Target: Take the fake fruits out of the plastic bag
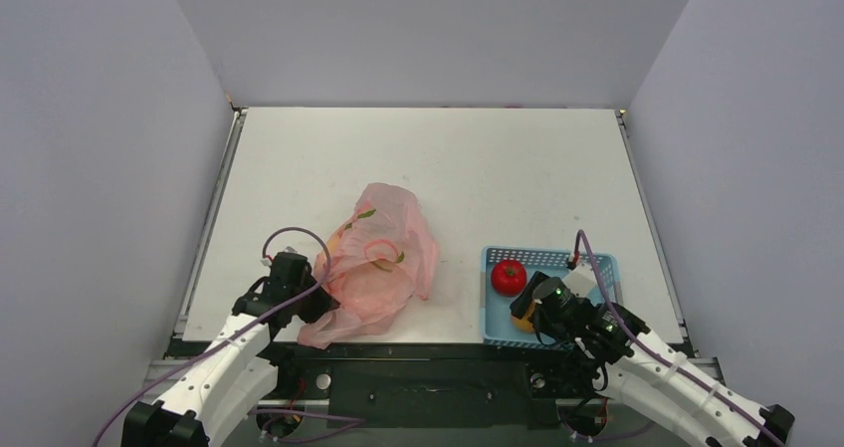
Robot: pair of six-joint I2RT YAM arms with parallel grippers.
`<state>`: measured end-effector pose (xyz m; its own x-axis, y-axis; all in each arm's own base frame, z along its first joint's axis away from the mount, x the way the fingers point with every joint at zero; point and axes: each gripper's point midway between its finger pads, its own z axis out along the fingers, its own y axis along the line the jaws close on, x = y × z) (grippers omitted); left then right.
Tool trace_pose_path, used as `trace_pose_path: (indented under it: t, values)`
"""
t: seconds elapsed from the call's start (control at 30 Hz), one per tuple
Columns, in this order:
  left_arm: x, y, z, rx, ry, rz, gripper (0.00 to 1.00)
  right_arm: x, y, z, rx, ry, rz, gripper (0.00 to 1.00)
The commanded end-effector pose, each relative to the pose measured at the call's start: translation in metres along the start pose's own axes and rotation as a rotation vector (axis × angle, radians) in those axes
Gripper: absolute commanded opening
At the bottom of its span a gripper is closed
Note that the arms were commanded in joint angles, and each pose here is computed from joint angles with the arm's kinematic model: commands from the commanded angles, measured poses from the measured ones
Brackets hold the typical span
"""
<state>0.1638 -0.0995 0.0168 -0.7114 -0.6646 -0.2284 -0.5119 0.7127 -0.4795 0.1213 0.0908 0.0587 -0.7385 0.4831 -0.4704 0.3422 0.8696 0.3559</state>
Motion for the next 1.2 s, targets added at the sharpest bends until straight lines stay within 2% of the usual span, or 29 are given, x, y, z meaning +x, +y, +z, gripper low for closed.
trace_pose_path:
  t: [0.0,0.17,0.5,0.63,0.87,1.17]
  values:
    - [-0.011,-0.019,-0.005,0.041,-0.025,0.017,0.0,0.01,0.022,0.009,-0.065,0.053,-0.027,0.13]
    - [-0.009,-0.029,-0.009,0.072,0.002,0.009,0.0,0.015,0.032,0.017,-0.092,0.062,-0.04,0.24]
    - [-0.009,-0.029,-0.011,0.073,-0.002,0.017,0.0,0.016,0.046,0.015,-0.151,0.041,-0.062,0.73]
    - [-0.009,-0.028,-0.011,0.071,-0.005,0.023,0.0,0.012,0.047,0.012,-0.158,0.027,-0.064,0.87]
    - [-0.01,-0.031,-0.012,0.08,-0.003,0.024,0.0,0.005,0.045,0.006,-0.146,0.004,-0.063,0.96]
    - [-0.01,-0.032,-0.012,0.079,-0.003,0.031,0.0,-0.035,0.048,-0.027,-0.169,-0.135,-0.085,1.0]
